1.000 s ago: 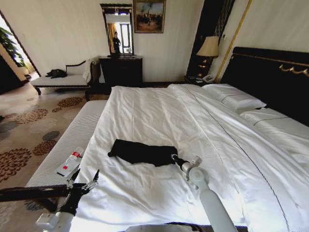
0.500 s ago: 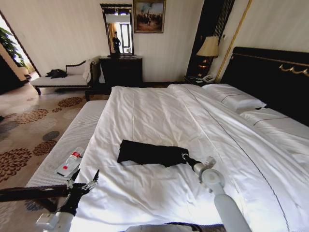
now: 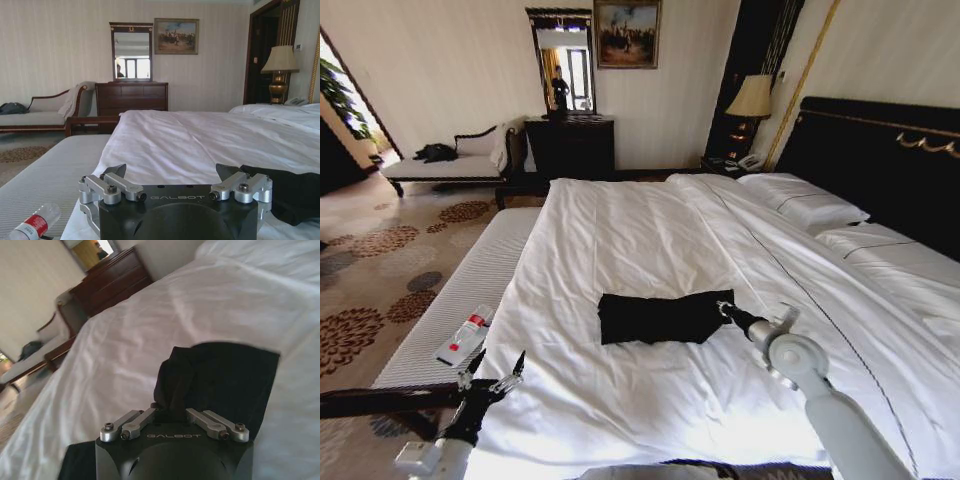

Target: Fold the clothes on the bed.

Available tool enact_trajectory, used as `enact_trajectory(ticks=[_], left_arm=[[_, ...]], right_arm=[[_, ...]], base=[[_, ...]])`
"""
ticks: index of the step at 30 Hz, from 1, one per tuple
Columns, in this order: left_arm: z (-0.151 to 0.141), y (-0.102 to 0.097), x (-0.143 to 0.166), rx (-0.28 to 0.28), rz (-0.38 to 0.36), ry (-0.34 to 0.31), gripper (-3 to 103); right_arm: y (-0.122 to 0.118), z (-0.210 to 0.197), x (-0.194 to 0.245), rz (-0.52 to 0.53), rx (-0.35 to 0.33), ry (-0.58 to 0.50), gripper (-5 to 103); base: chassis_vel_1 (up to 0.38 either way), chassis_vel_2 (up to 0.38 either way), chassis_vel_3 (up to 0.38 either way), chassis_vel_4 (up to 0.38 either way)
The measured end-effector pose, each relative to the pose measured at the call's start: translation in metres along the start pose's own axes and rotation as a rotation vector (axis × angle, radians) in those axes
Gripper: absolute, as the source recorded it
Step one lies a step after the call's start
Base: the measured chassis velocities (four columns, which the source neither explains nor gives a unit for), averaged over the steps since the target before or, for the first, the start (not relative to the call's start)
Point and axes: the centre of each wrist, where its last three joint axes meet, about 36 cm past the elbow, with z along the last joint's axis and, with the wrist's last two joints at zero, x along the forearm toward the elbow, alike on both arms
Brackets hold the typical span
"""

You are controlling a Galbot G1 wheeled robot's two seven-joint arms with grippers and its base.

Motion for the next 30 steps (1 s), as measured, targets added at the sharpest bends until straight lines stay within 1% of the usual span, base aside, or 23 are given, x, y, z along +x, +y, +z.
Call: enact_trajectory(ticks=[1, 2, 3, 7, 8, 9, 11, 12, 13, 14, 17, 23, 24, 26, 27, 28, 29, 30], left_arm=[[0.000, 0.000, 0.000, 0.000, 0.000, 0.000, 100], [0.000, 0.000, 0.000, 0.000, 0.000, 0.000, 100], [0.000, 0.000, 0.000, 0.000, 0.000, 0.000, 100], [0.000, 0.000, 0.000, 0.000, 0.000, 0.000, 100], [0.000, 0.000, 0.000, 0.000, 0.000, 0.000, 100], [0.000, 0.000, 0.000, 0.000, 0.000, 0.000, 100], [0.000, 0.000, 0.000, 0.000, 0.000, 0.000, 100], [0.000, 0.000, 0.000, 0.000, 0.000, 0.000, 100], [0.000, 0.000, 0.000, 0.000, 0.000, 0.000, 100], [0.000, 0.000, 0.000, 0.000, 0.000, 0.000, 100], [0.000, 0.000, 0.000, 0.000, 0.000, 0.000, 100], [0.000, 0.000, 0.000, 0.000, 0.000, 0.000, 100], [0.000, 0.000, 0.000, 0.000, 0.000, 0.000, 100], [0.000, 0.000, 0.000, 0.000, 0.000, 0.000, 100], [0.000, 0.000, 0.000, 0.000, 0.000, 0.000, 100], [0.000, 0.000, 0.000, 0.000, 0.000, 0.000, 100], [0.000, 0.000, 0.000, 0.000, 0.000, 0.000, 100], [0.000, 0.000, 0.000, 0.000, 0.000, 0.000, 100]], right_arm=[[0.015, 0.006, -0.011, -0.039, 0.003, 0.012, 7], [0.023, 0.013, -0.021, -0.058, 0.008, 0.030, 7], [0.023, 0.013, -0.021, -0.058, 0.008, 0.030, 7], [0.051, 0.049, -0.061, -0.119, 0.035, 0.120, 7], [0.051, 0.049, -0.061, -0.119, 0.035, 0.120, 7], [0.059, 0.057, -0.068, -0.133, 0.036, 0.135, 7], [0.071, 0.066, -0.077, -0.153, 0.030, 0.145, 7], [0.081, 0.071, -0.084, -0.169, 0.021, 0.150, 7], [0.081, 0.071, -0.084, -0.169, 0.021, 0.150, 7], [0.091, 0.075, -0.091, -0.186, 0.006, 0.153, 7], [0.107, 0.083, -0.109, -0.199, -0.024, 0.161, 7], [0.114, 0.099, -0.119, -0.189, -0.008, 0.185, 7], [0.114, 0.102, -0.121, -0.184, -0.002, 0.187, 4], [0.114, 0.110, -0.123, -0.178, -0.009, 0.185, 13], [0.114, 0.110, -0.123, -0.178, -0.009, 0.185, 13], [0.115, 0.112, -0.124, -0.182, -0.015, 0.180, 18], [0.117, 0.113, -0.124, -0.186, -0.020, 0.174, 18], [0.121, 0.115, -0.124, -0.198, -0.025, 0.164, 23]], base=[[0.000, 0.000, 0.000, 0.000], [0.000, 0.000, 0.000, 0.000], [0.000, 0.000, 0.000, 0.000], [0.000, 0.000, 0.000, 0.000], [0.000, 0.000, 0.000, 0.000], [0.000, 0.000, 0.000, 0.000], [0.000, 0.000, 0.000, 0.000], [0.000, 0.000, 0.000, 0.000], [0.000, 0.000, 0.000, 0.000], [0.000, 0.000, 0.000, 0.000], [0.000, 0.000, 0.000, 0.000], [0.000, 0.000, 0.000, 0.000], [0.000, 0.000, 0.000, 0.000], [0.000, 0.000, 0.000, 0.000], [0.000, 0.000, 0.000, 0.000], [0.000, 0.000, 0.000, 0.000], [0.000, 0.000, 0.000, 0.000], [0.000, 0.000, 0.000, 0.000]])
